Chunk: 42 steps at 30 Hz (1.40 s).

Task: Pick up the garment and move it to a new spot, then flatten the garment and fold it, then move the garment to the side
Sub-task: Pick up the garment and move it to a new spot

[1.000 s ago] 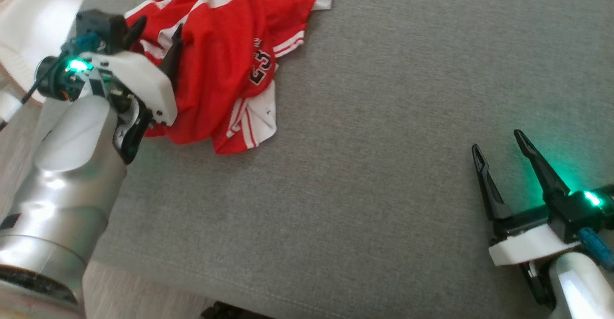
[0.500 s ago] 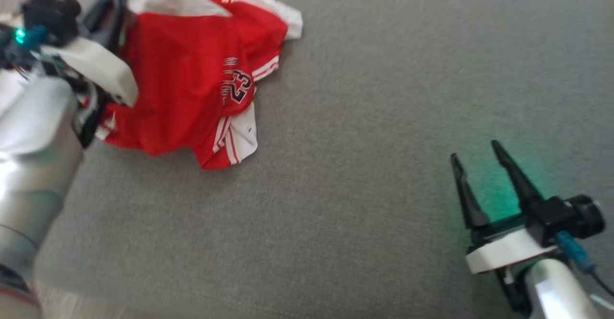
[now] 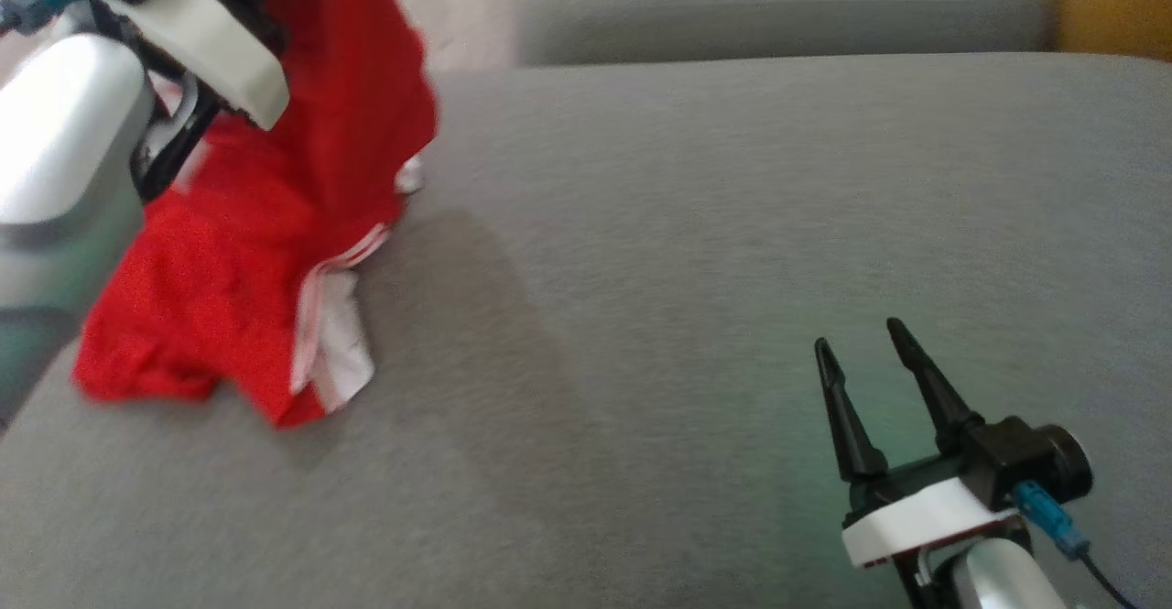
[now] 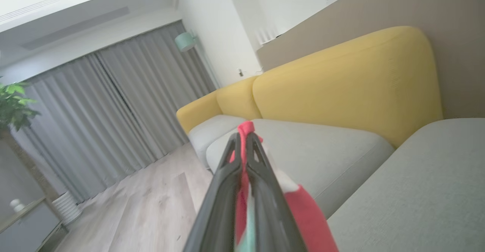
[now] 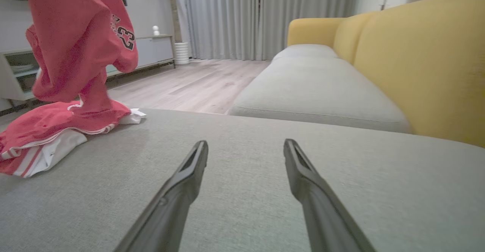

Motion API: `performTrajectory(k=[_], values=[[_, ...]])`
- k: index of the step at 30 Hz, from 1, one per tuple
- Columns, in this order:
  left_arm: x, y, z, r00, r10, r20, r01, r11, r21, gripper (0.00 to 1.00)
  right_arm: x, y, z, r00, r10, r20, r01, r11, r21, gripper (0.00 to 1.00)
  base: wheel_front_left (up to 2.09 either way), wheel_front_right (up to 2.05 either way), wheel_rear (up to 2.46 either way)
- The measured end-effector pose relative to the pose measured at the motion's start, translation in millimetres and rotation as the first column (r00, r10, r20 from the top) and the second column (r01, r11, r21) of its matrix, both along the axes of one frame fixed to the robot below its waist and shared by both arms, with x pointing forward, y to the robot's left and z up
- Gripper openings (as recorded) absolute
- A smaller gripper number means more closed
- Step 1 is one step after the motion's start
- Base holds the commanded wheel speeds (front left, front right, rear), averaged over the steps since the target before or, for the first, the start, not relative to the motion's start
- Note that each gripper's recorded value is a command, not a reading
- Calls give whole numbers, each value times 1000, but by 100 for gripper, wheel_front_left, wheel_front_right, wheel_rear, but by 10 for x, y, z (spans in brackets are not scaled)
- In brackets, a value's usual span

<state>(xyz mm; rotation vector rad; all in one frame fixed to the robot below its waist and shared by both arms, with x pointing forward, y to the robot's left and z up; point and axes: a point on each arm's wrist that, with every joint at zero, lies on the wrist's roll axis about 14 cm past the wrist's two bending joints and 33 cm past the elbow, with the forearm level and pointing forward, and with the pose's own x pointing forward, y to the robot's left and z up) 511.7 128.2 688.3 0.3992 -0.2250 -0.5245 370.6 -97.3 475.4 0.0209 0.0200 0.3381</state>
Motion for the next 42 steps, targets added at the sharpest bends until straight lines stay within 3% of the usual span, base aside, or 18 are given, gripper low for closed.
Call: performTrajectory(k=[8,11,14,18,22,26,28,30,31,32,33,37,42], values=[[-97,-1107,421,963,-261,74,260,965,25,0,-289,-559,193,981,-190,50,189,982,27,100,0,0,0],[-210,-1590,339,926,-374,51,374,927,26,0,-395,-737,213,966,-252,54,250,967,37,100,0,0,0],[-394,-2097,176,867,-498,13,498,867,24,0,-480,-872,196,953,-301,45,299,953,45,100,0,0,0],[-532,-2531,-307,796,-598,-94,600,800,-9,0,-485,-931,106,945,-328,3,327,943,64,100,0,0,0],[-655,-2711,-1186,738,-618,-272,631,774,-48,0,-389,-947,96,942,-335,-12,335,939,80,100,0,0,0],[-1016,-2823,-2050,644,-622,-445,668,741,-71,0,-314,-998,56,936,-350,-31,352,932,83,100,0,0,0],[-1199,-2857,-2343,596,-624,-505,676,730,-105,0,-311,-1019,-2,932,-358,-51,361,929,79,100,0,0,0],[-1251,-2861,-2444,582,-624,-522,675,728,-118,0,-312,-1027,-31,931,-361,-61,365,928,77,100,0,0,0],[-1276,-2869,-2500,574,-625,-529,670,730,-136,14,-309,-1032,-56,929,-363,-69,367,927,73,100,0,0,0],[-1273,-2862,-2530,575,-623,-531,663,735,-145,78,-301,-1026,-75,930,-360,-74,365,928,72,100,0,0,0],[-1261,-2855,-2529,580,-624,-523,656,739,-153,100,-290,-1017,-88,931,-357,-78,363,929,72,100,0,0,0],[-1176,-2780,-2475,626,-595,-504,606,778,-165,100,-243,-969,-89,937,-340,-76,346,935,79,100,0,0,0],[-914,-2568,-2003,773,-488,-405,409,872,-269,100,-238,-881,-70,949,-310,-62,314,946,79,100,0,0,0]])
